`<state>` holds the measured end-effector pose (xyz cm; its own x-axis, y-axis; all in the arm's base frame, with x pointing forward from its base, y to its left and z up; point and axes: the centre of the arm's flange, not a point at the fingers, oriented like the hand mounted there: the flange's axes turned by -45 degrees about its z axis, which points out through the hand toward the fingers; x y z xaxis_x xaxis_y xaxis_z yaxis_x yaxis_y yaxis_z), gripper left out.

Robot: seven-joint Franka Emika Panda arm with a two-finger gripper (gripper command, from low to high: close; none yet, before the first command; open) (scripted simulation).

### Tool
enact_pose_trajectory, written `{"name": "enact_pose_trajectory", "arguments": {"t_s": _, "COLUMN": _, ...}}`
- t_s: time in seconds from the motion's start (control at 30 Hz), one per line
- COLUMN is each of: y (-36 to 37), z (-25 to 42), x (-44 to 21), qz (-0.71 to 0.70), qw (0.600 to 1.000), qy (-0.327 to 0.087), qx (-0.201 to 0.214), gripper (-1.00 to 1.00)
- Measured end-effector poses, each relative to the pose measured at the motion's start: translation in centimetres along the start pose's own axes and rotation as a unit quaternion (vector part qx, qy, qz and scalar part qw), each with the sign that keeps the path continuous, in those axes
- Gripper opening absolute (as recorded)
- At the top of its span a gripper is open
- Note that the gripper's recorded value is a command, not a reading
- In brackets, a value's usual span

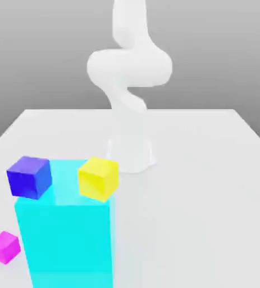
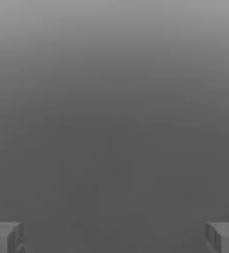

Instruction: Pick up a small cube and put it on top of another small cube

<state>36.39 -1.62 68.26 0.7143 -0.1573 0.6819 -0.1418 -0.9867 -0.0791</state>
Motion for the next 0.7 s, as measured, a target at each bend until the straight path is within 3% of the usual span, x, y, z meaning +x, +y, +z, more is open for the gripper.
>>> {"name": "enact_pose_trajectory", "arguments": {"t_s": 0.17, "y": 4.0, "z": 6.4, "x": -1.5, "qz": 0.148, "qw": 0.987, "qy": -0.035, "qx": -0.048, "gripper": 0.00}}
{"name": "enact_pose_trajectory", "arguments": {"t_s": 0.33, "y": 8.5, "z": 11.8, "x": -4.1, "qz": 0.292, "qw": 0.950, "qy": -0.060, "qx": -0.097, "gripper": 0.00}}
{"name": "enact_pose_trajectory", "arguments": {"t_s": 0.5, "y": 13.3, "z": 16.3, "x": -7.6, "qz": 0.429, "qw": 0.888, "qy": -0.075, "qx": -0.146, "gripper": 0.00}}
{"name": "enact_pose_trajectory", "arguments": {"t_s": 0.7, "y": 19.0, "z": 20.6, "x": -13.1, "qz": 0.581, "qw": 0.783, "qy": -0.082, "qx": -0.204, "gripper": 0.00}}
